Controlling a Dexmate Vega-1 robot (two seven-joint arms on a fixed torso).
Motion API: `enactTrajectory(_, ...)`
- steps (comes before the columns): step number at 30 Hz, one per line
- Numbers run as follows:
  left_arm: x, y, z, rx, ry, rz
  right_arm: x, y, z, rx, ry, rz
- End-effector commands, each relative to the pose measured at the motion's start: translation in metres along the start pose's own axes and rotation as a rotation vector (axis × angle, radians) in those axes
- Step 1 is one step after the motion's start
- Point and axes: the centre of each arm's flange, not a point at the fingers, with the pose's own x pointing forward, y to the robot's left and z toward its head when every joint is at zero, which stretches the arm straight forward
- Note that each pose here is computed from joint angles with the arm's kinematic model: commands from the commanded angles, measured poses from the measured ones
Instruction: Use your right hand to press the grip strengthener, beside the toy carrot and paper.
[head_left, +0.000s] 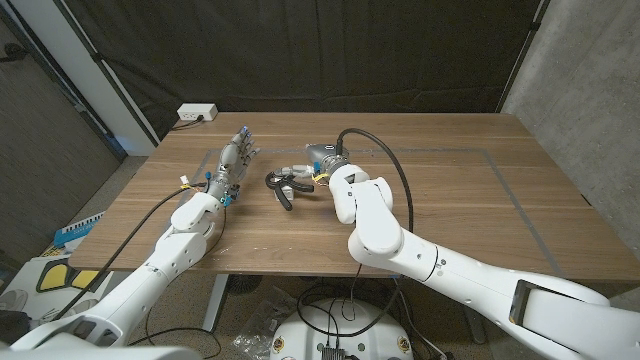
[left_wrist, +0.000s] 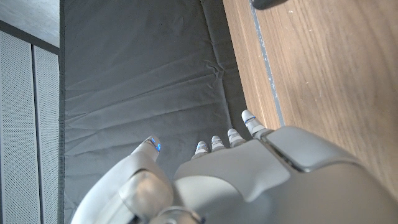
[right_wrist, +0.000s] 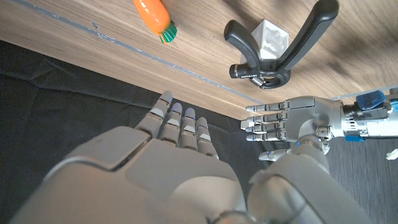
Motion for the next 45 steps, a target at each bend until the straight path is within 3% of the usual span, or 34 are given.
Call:
enactTrajectory(1,-0.005,0.007,-0.006,-0.019,-0.004,0.018,0.007,0.009,0.016,-0.067,0.053,0.079)
enactTrajectory(15,-0.004,0.013,-0.010,-0.014,-0.003,0.031,0.015,0.020,0.033,-0.139,0.119,0.164)
enactTrajectory(19,-0.003,0.014,-0.014,-0.025,0.003,0.029,0.019,0.021,0.033,-0.119,0.136,0.205)
enactTrajectory(26,-0.001,0.016,-0.016,-0.025,0.007,0.032,0.023,0.021,0.036,-0.164,0.175,0.214)
enactTrajectory(32,0.001,0.018,-0.017,-0.028,0.009,0.028,0.028,0.024,0.045,-0.216,0.186,0.272)
enactTrajectory(45,0.002,0.021,-0.020,-0.034,0.011,0.020,0.035,0.027,0.059,-0.249,0.200,0.281)
